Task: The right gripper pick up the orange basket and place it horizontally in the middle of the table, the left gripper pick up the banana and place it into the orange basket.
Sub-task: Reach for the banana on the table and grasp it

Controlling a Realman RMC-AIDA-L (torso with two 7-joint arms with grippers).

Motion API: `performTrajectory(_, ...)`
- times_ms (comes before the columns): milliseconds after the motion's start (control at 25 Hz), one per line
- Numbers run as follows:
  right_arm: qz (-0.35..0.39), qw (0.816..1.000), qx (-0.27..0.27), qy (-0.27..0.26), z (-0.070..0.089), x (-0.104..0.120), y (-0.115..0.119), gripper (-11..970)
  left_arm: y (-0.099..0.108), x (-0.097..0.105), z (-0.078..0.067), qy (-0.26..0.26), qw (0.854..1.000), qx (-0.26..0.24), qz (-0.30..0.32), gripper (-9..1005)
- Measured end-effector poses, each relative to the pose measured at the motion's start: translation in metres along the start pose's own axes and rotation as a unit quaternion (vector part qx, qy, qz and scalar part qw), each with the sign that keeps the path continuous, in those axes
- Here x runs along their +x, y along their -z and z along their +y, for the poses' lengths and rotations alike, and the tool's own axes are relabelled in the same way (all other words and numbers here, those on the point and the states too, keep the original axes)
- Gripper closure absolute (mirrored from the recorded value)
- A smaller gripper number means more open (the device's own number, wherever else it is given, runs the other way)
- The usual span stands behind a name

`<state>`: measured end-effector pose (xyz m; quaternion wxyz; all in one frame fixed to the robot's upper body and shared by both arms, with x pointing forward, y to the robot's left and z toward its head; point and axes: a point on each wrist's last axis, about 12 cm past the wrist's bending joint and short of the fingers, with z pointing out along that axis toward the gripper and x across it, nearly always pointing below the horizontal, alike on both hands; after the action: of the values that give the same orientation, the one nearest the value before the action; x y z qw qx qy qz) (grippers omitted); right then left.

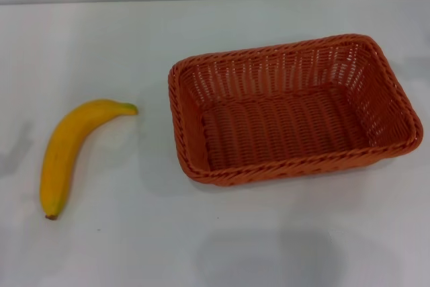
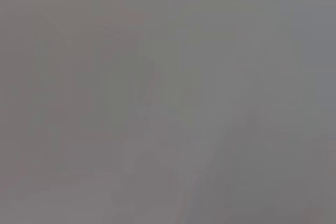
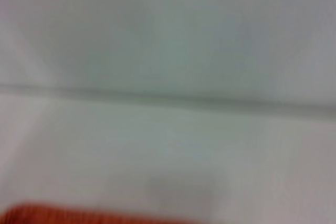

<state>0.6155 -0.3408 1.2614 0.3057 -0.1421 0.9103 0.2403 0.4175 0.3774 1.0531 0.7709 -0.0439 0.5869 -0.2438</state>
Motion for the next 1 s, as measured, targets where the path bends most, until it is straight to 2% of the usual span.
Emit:
performTrajectory(280, -0.150, 0.986, -0.002, 0.071, -0.026, 0.009, 0.034, 553, -0.003, -0.016, 0.006, 0.119, 0.991, 0.026, 0.062, 142)
performTrajectory(480, -0.222, 0.966, 0.033, 0.125, -0.046, 0.026, 0.049, 553, -0.017, -0.039, 0.017, 0.191, 0.967, 0.015, 0.167, 143)
performTrajectory(560, -0.231, 0.963, 0.041, 0.130, -0.049, 0.029, 0.051, 553, -0.025, -0.051, 0.019, 0.202, 0.957, 0.013, 0.209, 143)
performTrajectory(600, -0.248, 0.956, 0.057, 0.146, -0.054, 0.036, 0.053, 553, -0.031, -0.058, 0.018, 0.204, 0.950, 0.013, 0.235, 143)
performTrajectory(640, -0.252, 0.954, 0.059, 0.149, -0.055, 0.038, 0.053, 553, -0.031, -0.058, 0.018, 0.204, 0.950, 0.013, 0.235, 143)
performTrajectory(720, -0.261, 0.950, 0.065, 0.157, -0.056, 0.043, 0.052, 553, -0.057, -0.079, 0.015, 0.200, 0.922, -0.001, 0.332, 144)
performTrajectory(760, -0.267, 0.948, 0.068, 0.161, -0.057, 0.047, 0.052, 553, -0.060, -0.081, 0.015, 0.198, 0.918, -0.003, 0.342, 144)
performTrajectory(880, -0.278, 0.943, 0.078, 0.165, -0.060, 0.058, 0.051, 553, -0.084, -0.097, 0.014, 0.189, 0.885, -0.014, 0.425, 144)
performTrajectory(960, -0.287, 0.940, 0.085, 0.163, -0.062, 0.065, 0.052, 553, -0.103, -0.108, 0.012, 0.167, 0.859, -0.021, 0.483, 144)
performTrajectory(1000, -0.291, 0.939, 0.085, 0.162, -0.063, 0.067, 0.052, 553, -0.108, -0.110, 0.012, 0.158, 0.851, -0.025, 0.500, 144)
